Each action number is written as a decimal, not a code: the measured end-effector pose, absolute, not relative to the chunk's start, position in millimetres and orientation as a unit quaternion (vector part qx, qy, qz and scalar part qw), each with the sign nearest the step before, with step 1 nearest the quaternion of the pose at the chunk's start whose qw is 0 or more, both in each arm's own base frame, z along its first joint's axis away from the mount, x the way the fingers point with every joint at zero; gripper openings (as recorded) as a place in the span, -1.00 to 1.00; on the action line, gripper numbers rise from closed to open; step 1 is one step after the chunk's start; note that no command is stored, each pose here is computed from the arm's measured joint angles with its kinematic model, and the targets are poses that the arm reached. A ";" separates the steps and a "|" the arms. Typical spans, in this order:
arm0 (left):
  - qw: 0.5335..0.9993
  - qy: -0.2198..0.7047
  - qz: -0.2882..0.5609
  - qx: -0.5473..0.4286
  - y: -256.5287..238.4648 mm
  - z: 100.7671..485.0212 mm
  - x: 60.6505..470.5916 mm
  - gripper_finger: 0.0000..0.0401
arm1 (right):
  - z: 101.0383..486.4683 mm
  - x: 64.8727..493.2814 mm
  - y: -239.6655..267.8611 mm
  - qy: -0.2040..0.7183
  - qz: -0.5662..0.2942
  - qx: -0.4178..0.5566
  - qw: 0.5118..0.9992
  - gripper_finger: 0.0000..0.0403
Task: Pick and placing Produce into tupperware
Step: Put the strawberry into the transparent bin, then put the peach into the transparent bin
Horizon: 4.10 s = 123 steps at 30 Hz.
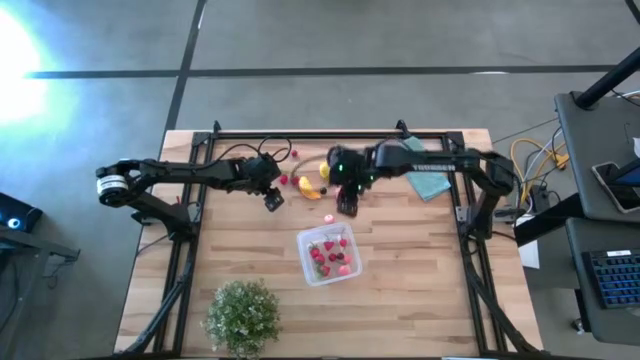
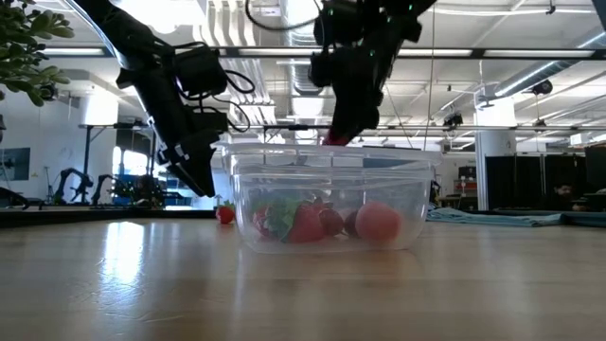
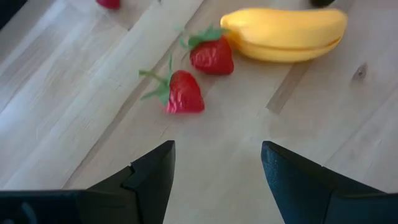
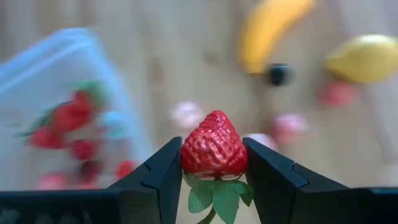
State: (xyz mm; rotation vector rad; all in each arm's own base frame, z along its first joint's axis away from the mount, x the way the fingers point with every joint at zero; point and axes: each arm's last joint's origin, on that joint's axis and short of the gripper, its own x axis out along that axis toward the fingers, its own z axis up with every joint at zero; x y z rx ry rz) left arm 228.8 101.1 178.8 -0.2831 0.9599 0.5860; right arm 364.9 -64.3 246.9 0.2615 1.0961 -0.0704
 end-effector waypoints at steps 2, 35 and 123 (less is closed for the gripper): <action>0.839 0.450 0.276 -0.131 101.4 179.4 229.6 0.12 | 247.8 367.9 -41.4 0.521 -0.017 0.123 0.844 -0.25; 0.848 0.452 0.231 -0.156 96.1 177.6 230.9 0.12 | 224.8 371.5 -45.8 0.571 -0.201 0.170 0.778 0.32; 0.854 0.432 0.239 -0.165 94.4 163.4 226.2 0.12 | 253.4 385.4 -33.0 0.536 0.002 0.068 0.842 -0.34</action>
